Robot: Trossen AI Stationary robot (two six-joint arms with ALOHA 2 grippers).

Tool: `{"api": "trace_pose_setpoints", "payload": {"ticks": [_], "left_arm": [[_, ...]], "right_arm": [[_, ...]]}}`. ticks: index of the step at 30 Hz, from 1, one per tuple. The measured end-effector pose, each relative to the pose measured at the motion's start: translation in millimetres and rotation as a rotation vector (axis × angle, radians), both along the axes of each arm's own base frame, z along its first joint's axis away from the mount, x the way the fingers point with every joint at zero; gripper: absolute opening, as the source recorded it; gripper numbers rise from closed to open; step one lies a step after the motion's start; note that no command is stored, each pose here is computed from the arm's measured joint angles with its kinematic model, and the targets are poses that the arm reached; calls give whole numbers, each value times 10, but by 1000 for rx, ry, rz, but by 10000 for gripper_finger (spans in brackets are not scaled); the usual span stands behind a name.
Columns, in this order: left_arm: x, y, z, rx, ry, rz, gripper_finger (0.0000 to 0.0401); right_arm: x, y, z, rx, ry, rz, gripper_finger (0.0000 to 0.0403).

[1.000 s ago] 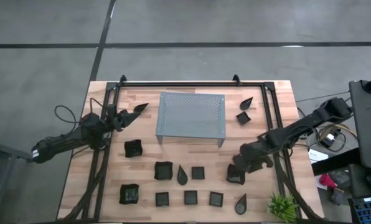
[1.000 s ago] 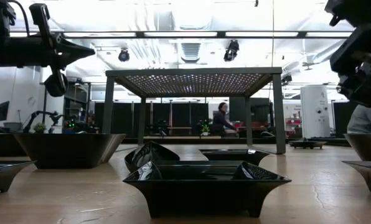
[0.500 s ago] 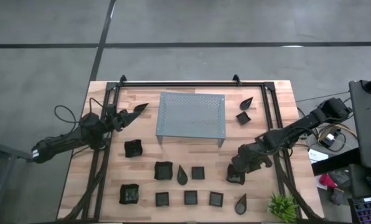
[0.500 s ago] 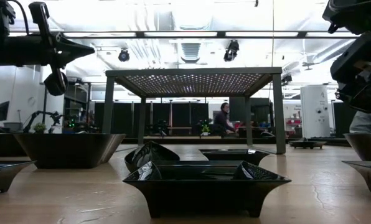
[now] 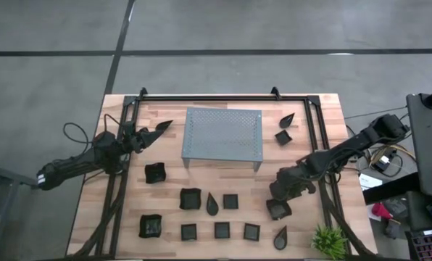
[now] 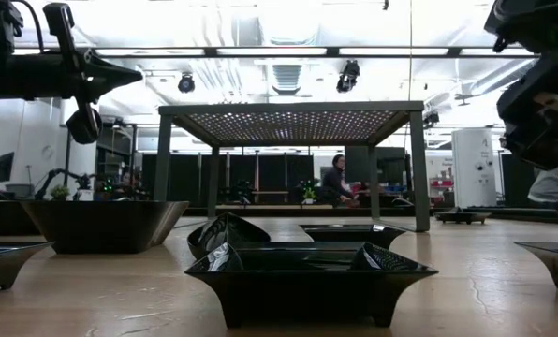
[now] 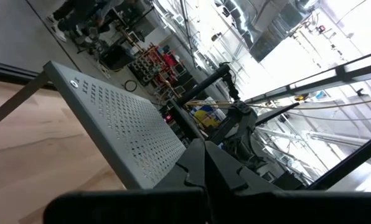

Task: Pick & Place Mini shaped plates
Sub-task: Put the black distorted square plate on the shelf

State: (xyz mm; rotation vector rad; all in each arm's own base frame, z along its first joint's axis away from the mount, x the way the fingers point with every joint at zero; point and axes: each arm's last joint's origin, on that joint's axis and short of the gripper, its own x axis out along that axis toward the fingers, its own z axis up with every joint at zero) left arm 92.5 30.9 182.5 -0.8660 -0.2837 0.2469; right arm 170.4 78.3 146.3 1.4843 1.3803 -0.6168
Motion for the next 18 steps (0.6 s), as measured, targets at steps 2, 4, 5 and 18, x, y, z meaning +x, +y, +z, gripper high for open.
{"api": "trace_pose_setpoints", "payload": {"ticks": [2, 4, 5, 18], "left_arm": [[0, 0, 0, 0, 0, 0, 0], [0, 0, 0, 0, 0, 0, 0], [0, 0, 0, 0, 0, 0, 0], [0, 0, 0, -48, -17, -7, 0]], "right_arm": [[23, 8, 67, 11, -25, -2, 8], [62, 24, 173, 29, -65, -6, 8], [78, 30, 228, 38, -83, -8, 8], [203, -24, 1092, 109, -286, -114, 8]]}}
